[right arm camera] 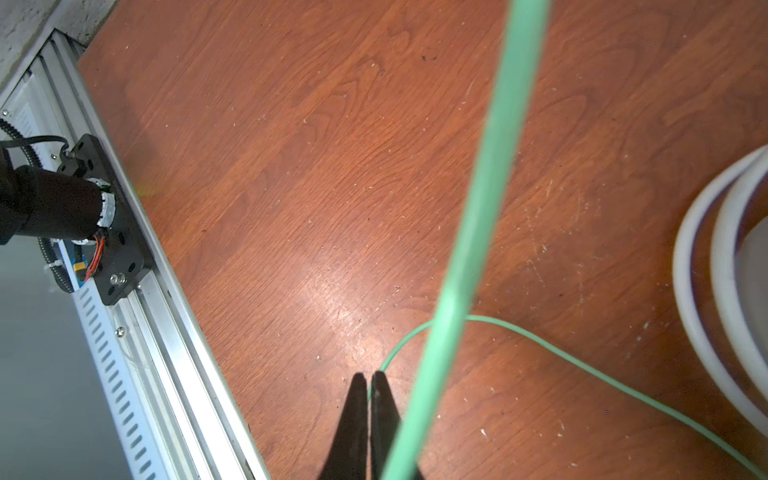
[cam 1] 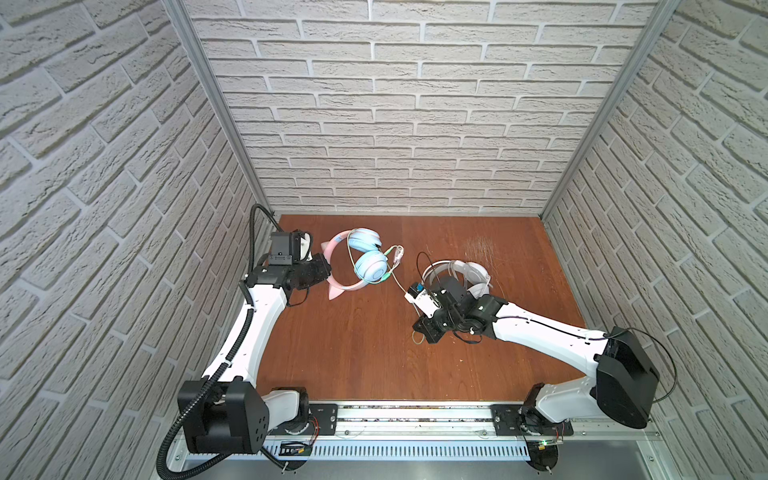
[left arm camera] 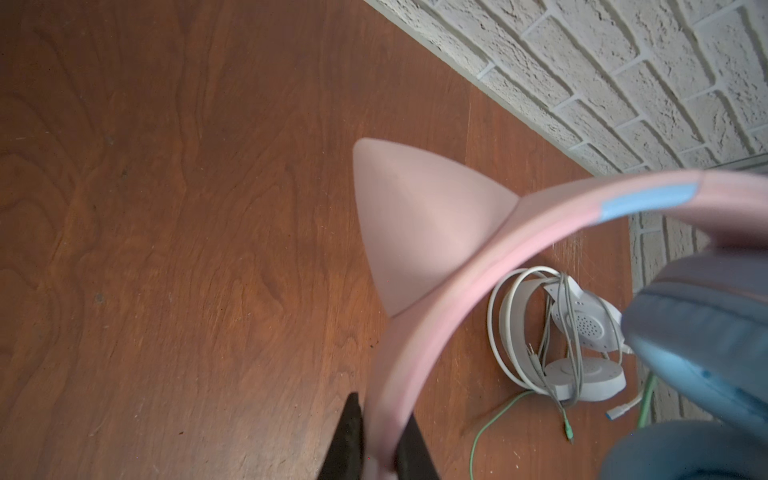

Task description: Wrap the headphones

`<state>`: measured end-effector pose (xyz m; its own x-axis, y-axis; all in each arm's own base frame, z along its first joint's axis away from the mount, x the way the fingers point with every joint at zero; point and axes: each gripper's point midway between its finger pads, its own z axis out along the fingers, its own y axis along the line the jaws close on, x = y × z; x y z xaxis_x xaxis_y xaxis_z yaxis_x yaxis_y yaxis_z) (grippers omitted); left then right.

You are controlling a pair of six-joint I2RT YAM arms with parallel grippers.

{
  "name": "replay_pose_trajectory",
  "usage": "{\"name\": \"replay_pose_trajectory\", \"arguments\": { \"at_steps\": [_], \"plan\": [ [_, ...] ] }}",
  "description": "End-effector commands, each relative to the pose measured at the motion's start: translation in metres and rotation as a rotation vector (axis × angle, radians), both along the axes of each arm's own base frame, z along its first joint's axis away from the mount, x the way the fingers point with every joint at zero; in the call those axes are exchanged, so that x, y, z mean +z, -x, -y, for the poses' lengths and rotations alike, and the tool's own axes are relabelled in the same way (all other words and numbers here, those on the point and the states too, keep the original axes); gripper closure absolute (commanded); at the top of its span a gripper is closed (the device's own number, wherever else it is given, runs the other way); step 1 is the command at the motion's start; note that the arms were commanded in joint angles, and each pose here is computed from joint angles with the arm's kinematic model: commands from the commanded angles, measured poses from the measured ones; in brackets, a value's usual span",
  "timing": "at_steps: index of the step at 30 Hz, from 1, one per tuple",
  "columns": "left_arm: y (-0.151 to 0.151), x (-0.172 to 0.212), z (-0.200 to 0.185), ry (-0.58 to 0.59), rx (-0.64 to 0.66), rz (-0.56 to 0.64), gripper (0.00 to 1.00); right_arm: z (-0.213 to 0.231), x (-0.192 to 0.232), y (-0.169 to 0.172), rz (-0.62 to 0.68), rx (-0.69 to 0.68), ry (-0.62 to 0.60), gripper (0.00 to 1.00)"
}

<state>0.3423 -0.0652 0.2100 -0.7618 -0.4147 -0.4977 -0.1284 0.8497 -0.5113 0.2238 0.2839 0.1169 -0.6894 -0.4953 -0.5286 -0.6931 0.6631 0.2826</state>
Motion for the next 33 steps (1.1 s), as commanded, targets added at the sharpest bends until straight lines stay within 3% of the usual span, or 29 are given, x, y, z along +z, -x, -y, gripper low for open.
{"name": "replay_pose_trajectory", "arguments": {
  "at_steps": [1, 13, 18, 24, 33],
  "plan": [
    [-0.019, 0.033, -0.010, 0.041, 0.099, 0.145, 1.00, -0.008, 0.007, 0.006, 0.031, 0.071, 0.021, 0.93],
    [-0.022, 0.015, -0.018, 0.065, 0.189, 0.127, 1.00, -0.028, 0.013, 0.021, 0.099, 0.271, 0.131, 0.91],
    [-0.018, 0.006, -0.027, 0.008, 0.229, 0.106, 1.00, -0.046, 0.022, 0.040, 0.015, 0.464, 0.108, 0.90],
    [-0.013, -0.002, -0.028, -0.076, 0.237, 0.058, 1.00, -0.052, 0.028, 0.047, -0.036, 0.668, 0.205, 0.92],
    [-0.015, -0.024, -0.013, -0.223, 0.208, -0.040, 1.00, -0.056, 0.050, 0.045, 0.050, 0.831, 0.216, 0.94]
  ]
}}
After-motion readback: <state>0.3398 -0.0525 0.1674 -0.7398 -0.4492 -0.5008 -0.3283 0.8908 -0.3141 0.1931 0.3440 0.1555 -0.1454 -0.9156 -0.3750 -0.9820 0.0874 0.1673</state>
